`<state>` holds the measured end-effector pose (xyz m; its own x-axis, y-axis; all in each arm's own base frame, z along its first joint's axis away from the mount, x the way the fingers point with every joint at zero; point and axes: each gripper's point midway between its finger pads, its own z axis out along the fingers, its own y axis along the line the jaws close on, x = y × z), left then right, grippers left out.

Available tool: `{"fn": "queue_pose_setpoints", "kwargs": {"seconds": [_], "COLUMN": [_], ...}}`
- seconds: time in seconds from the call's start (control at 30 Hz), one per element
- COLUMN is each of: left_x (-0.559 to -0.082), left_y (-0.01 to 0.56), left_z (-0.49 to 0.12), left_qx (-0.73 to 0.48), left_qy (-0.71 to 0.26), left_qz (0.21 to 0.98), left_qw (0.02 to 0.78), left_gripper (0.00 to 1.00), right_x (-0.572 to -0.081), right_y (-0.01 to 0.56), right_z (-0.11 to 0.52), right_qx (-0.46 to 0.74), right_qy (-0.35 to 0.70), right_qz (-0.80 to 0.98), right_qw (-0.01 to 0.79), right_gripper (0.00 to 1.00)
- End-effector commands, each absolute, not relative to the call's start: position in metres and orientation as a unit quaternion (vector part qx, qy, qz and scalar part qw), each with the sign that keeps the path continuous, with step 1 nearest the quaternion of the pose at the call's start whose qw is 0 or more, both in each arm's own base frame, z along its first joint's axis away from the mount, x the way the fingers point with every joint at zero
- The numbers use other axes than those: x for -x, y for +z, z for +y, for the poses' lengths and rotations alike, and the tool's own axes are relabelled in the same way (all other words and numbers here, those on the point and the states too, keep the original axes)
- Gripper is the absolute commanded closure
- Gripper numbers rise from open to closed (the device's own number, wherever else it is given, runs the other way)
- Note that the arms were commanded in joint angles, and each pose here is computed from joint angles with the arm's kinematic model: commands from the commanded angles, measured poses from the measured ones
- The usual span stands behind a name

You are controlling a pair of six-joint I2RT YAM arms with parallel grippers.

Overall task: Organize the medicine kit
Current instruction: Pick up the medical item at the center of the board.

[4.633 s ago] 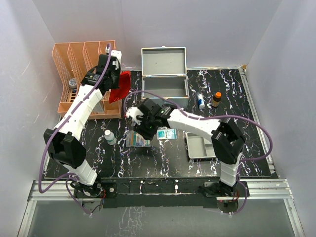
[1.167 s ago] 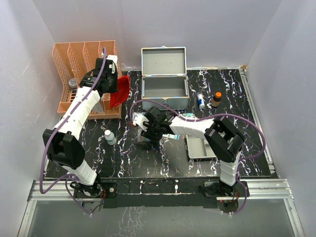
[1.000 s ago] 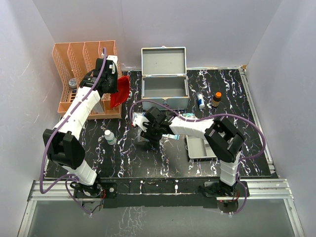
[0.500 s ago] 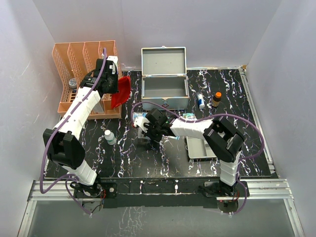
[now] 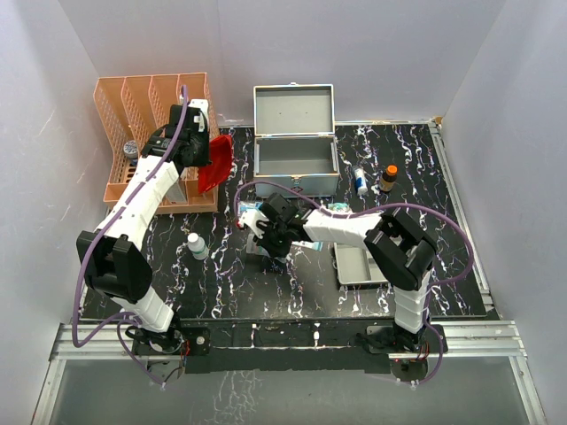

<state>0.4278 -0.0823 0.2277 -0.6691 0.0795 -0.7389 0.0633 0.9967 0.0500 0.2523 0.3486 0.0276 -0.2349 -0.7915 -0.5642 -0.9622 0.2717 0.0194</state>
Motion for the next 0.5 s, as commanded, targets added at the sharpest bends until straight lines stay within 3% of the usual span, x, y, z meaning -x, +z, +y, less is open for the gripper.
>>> {"fn": "queue_pose_setpoints", "kwargs": {"seconds": [0.0, 0.33, 0.47], "left_x": [-0.424, -0.427, -0.428], "left_y": [0.241, 0.242, 0.242], "left_z": [-0.079, -0.079, -0.080], "left_qx": [-0.029, -0.027, -0.026], "left_qy": [0.003, 0.002, -0.001], "left_qz": [0.906, 0.905, 0.905], "left_qw": [0.422, 0.424, 0.425], "left_gripper": [1.00, 1.00, 1.00], "right_x": [-0.243, -0.282, -0.298], "right_y": [0.081, 0.200, 0.222], "right_z": [0.371, 0.397, 0.389], "right_qx": [0.546, 0.463, 0.426], "right_qy": [0.252, 0.356, 0.378], "right_qz": [0.767, 0.746, 0.748], "right_qw": [0.226, 0.320, 0.342], "right_gripper": [1.00, 1.00, 1.00]}}
